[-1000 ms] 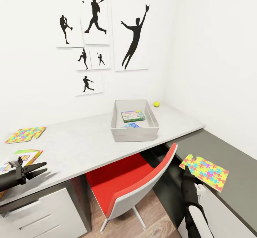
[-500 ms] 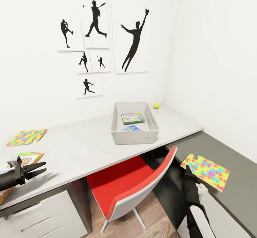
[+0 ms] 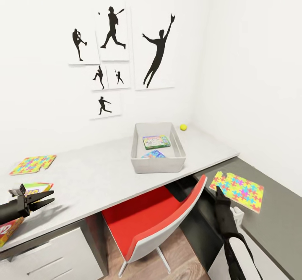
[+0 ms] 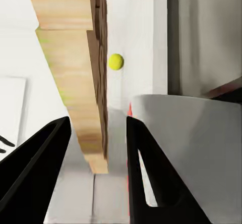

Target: Put all the toys in the child's room - the three board games (two on the bed and one on the table), the two jigsaw puzzles on the table, and the tennis ball on the table - inside the toy box on the table in the child's room.

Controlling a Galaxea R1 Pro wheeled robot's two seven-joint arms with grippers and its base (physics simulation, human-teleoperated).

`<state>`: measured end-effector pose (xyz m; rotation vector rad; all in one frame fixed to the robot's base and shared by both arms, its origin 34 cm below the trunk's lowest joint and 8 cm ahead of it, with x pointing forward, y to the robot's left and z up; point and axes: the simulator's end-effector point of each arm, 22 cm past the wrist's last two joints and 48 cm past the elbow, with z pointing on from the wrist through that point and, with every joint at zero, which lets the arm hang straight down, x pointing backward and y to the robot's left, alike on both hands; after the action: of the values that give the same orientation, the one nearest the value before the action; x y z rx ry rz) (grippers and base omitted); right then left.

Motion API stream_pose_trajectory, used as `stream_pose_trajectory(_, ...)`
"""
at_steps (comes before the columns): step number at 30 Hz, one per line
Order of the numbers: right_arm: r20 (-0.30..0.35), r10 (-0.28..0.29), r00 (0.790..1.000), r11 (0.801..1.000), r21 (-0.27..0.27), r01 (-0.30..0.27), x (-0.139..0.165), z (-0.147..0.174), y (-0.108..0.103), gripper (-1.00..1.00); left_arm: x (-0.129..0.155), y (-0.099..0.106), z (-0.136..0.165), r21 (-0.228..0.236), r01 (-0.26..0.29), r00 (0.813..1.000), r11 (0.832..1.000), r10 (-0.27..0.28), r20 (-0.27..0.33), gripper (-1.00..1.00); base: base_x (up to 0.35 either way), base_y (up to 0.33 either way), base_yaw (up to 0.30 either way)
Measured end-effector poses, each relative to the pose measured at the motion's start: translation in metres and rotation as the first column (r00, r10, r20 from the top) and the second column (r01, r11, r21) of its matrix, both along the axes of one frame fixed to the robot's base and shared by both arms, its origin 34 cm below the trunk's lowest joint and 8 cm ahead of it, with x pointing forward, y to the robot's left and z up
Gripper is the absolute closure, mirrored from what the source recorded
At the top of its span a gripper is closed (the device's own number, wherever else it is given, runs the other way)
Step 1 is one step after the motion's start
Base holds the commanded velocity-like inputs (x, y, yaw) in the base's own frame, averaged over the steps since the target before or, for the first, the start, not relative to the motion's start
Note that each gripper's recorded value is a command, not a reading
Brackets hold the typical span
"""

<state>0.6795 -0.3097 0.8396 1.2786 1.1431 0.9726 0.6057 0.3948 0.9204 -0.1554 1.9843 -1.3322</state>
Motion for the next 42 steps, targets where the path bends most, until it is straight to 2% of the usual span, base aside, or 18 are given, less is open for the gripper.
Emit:
stream_pose_trajectory(4, 0.016, 0.039, 0.999, 0.999, -0.003, -0.039, 0.003, 0.015, 0.004, 1.00, 0.000, -0.001, 0.006, -0.001, 0.002, 1.000, 1.000, -0.002, 0.000, -1.00, 0.000, 0.000, 0.000)
stream_pose_trajectory(10, 0.065, 0.054, 0.996, 0.996, -0.074, -0.049, 0.005, 0.054, -0.017, 1.00, 0.001, -0.002, 0.016, -0.001, 0.005, 1.000, 1.000, -0.005, -0.001, -1.00, 0.000, 0.000, 0.000)
stream_pose_trajectory(13, 0.078, 0.082, 0.994, 0.992, -0.099, -0.074, 0.004, 0.068, -0.021, 1.00, 0.001, -0.003, 0.020, -0.002, 0.007, 1.000, 1.000, -0.007, -0.002, -1.00, 0.000, 0.000, 0.000)
stream_pose_trajectory(15, 0.077, 0.139, 0.987, 0.985, -0.110, -0.131, 0.004, 0.075, -0.017, 1.00, 0.001, -0.004, 0.023, -0.002, 0.008, 1.000, 1.000, -0.008, -0.003, -1.00, 0.000, 0.000, 0.000)
stream_pose_trajectory(16, 0.077, 0.186, 0.980, 0.978, -0.115, -0.176, 0.004, 0.081, -0.013, 1.00, 0.001, -0.004, 0.024, -0.003, 0.008, 1.000, 1.000, -0.008, -0.003, -1.00, 0.000, 0.000, 0.000)
stream_pose_trajectory(17, 0.076, 0.265, 0.961, 0.959, -0.123, -0.255, 0.003, 0.089, -0.007, 1.00, 0.001, -0.004, 0.026, -0.003, 0.008, 1.000, 1.000, -0.008, -0.003, -1.00, 0.000, 0.000, 0.000)
stream_pose_trajectory(20, 0.064, 0.376, 0.925, 0.921, -0.133, -0.365, -0.001, 0.101, -0.002, 1.00, 0.001, -0.005, 0.031, -0.003, 0.008, 1.000, 1.000, -0.008, -0.002, -1.00, 0.000, 0.000, 0.000)
stream_pose_trajectory(22, 0.046, 0.475, 0.879, 0.874, -0.134, -0.466, -0.010, 0.109, 0.001, 1.00, 0.001, -0.005, 0.034, -0.003, 0.009, 1.000, 1.000, -0.009, -0.001, -1.00, 0.000, 0.000, 0.000)
stream_pose_trajectory(23, 0.040, 0.500, 0.865, 0.860, -0.133, -0.492, -0.013, 0.112, 0.003, 1.00, 0.001, -0.005, 0.035, -0.002, 0.009, 1.000, 1.000, -0.009, -0.001, -1.00, 0.000, 0.000, 0.000)
stream_pose_trajectory(25, 0.012, 0.594, 0.805, 0.799, -0.127, -0.587, -0.025, 0.116, 0.010, 1.00, 0.001, -0.005, 0.039, -0.002, 0.009, 1.000, 1.000, -0.009, 0.000, -1.00, 0.000, 0.000, 0.000)
stream_pose_trajectory(26, 0.003, 0.614, 0.790, 0.784, -0.125, -0.608, -0.028, 0.117, 0.012, 1.00, 0.001, -0.005, 0.040, -0.002, 0.009, 1.000, 1.000, -0.009, 0.000, -1.00, 0.000, 0.000, 0.000)
stream_pose_trajectory(28, -0.033, 0.676, 0.736, 0.728, -0.121, -0.674, -0.038, 0.117, 0.017, 1.00, 0.001, -0.005, 0.043, -0.002, 0.009, 1.000, 1.000, -0.009, 0.001, -1.00, 0.000, 0.000, 0.000)
stream_pose_trajectory(30, -0.049, 0.721, 0.691, 0.683, -0.113, -0.721, -0.047, 0.120, 0.023, 1.00, 0.001, -0.005, 0.047, -0.001, 0.009, 1.000, 1.000, -0.009, 0.001, -1.00, 0.000, 0.000, 0.000)
stream_pose_trajectory(34, -0.037, 0.756, 0.654, 0.646, -0.116, -0.754, -0.054, 0.132, 0.033, 1.00, 0.000, -0.005, 0.052, 0.000, 0.011, 1.000, 1.000, -0.011, 0.001, -1.00, 0.000, 0.000, 0.000)
stream_pose_trajectory(39, -0.025, 0.769, 0.638, 0.630, -0.131, -0.765, -0.058, 0.148, 0.039, 1.00, 0.000, -0.006, 0.059, -0.001, 0.011, 1.000, 1.000, -0.011, 0.001, -1.00, 0.000, 0.000, 0.000)
stream_pose_trajectory(42, -0.027, 0.771, 0.637, 0.628, -0.137, -0.766, -0.059, 0.153, 0.040, 1.00, 0.000, -0.006, 0.064, -0.001, 0.011, 1.000, 1.000, -0.011, 0.001, -1.00, 0.000, 0.000, 0.000)
